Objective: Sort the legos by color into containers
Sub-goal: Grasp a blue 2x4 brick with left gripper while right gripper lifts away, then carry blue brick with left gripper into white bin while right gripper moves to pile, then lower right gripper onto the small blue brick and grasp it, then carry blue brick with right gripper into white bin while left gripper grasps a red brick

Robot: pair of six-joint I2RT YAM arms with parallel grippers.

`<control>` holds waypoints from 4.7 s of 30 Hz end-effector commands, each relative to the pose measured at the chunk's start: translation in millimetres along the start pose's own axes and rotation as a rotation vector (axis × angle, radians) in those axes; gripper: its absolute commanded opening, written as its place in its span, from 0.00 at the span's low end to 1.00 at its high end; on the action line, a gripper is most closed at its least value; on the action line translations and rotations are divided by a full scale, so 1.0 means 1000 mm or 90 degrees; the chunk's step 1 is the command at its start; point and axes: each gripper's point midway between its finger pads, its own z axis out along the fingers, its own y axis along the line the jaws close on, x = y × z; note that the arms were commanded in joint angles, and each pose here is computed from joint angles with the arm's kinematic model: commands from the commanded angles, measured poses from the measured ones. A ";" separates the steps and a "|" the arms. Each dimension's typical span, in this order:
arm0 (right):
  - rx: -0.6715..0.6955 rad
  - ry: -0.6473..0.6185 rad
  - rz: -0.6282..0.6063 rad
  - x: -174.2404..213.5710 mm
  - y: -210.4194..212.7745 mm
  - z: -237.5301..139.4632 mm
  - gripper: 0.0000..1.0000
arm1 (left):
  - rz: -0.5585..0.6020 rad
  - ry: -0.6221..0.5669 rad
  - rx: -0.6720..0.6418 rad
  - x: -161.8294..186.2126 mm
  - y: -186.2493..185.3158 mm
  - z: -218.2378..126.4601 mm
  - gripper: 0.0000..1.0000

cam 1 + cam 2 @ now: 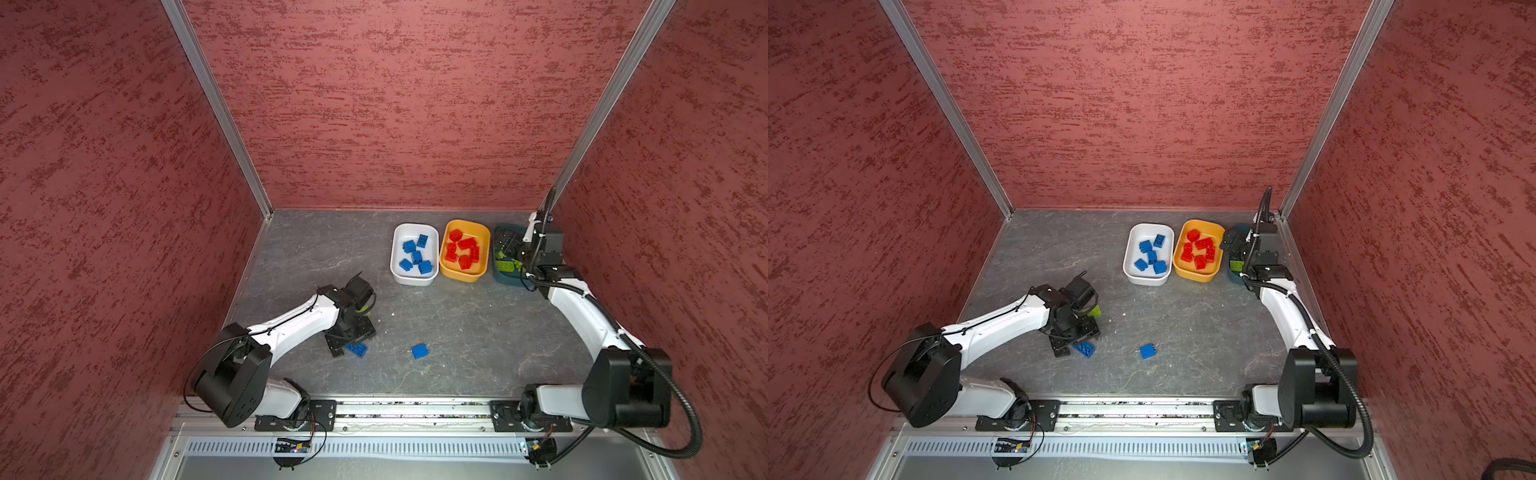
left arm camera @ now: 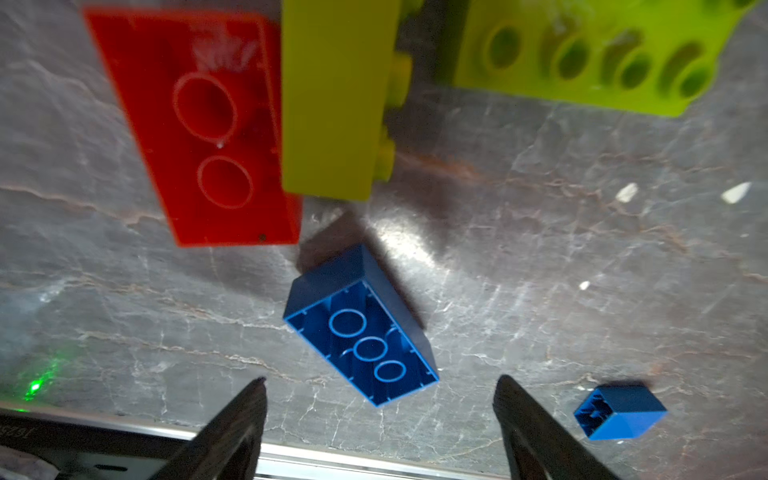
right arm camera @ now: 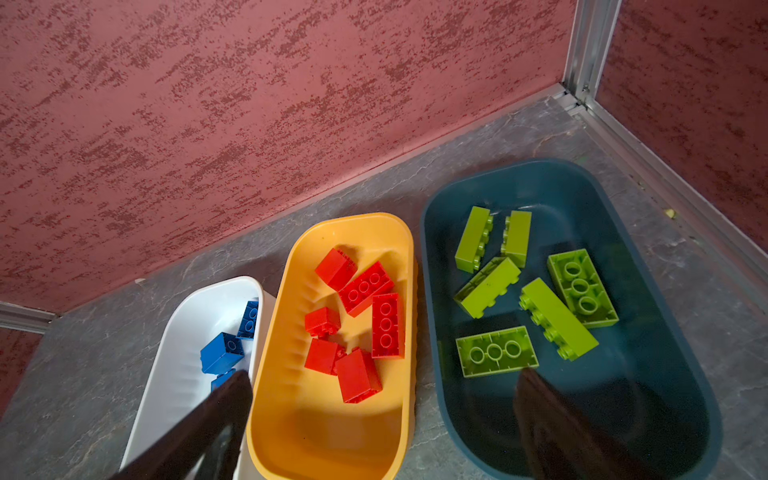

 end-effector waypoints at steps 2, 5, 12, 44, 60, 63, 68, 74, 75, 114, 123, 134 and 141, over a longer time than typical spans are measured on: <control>-0.012 -0.024 0.008 -0.006 0.005 -0.009 0.99 | 0.000 -0.030 -0.016 -0.016 -0.006 0.007 0.76; -0.010 -0.027 0.002 -0.008 0.005 -0.013 0.99 | 0.029 -0.040 -0.025 -0.020 -0.012 0.013 0.69; 0.008 -0.040 -0.007 -0.009 0.000 -0.025 0.99 | 0.057 -0.029 -0.037 -0.018 -0.017 0.023 0.43; -0.158 0.315 -0.096 0.231 0.097 -0.043 0.99 | 0.330 -0.414 0.188 -0.201 -0.290 -0.085 0.42; -0.211 0.429 -0.293 0.319 0.125 -0.092 0.99 | 0.327 -0.459 0.221 -0.188 -0.250 -0.131 0.99; -0.227 0.453 -0.327 0.334 0.129 -0.109 0.99 | 0.296 -0.452 0.223 -0.186 -0.236 -0.133 1.00; -0.259 0.482 -0.391 0.358 0.135 -0.134 0.96 | 0.243 -0.456 0.221 -0.190 -0.208 -0.134 0.99; -0.199 0.492 -0.428 0.373 0.130 -0.131 0.75 | 0.212 -0.456 0.205 -0.195 -0.182 -0.130 0.99; -0.179 0.497 -0.439 0.378 0.127 -0.128 0.73 | 0.207 -0.457 0.198 -0.196 -0.179 -0.130 0.99; -0.247 0.160 -0.237 0.207 0.187 -0.046 0.37 | 0.176 -0.423 0.134 -0.194 -0.136 -0.110 0.99; -0.220 0.133 -0.211 0.169 0.205 0.024 0.38 | 0.067 -0.376 0.066 -0.170 -0.038 -0.096 1.00; -0.154 0.172 -0.225 0.158 0.232 0.105 0.69 | -0.023 -0.275 0.009 -0.119 0.044 -0.063 0.77; -0.195 0.141 -0.221 0.125 0.249 0.077 0.99 | -0.012 -0.189 0.022 -0.092 0.049 -0.032 0.60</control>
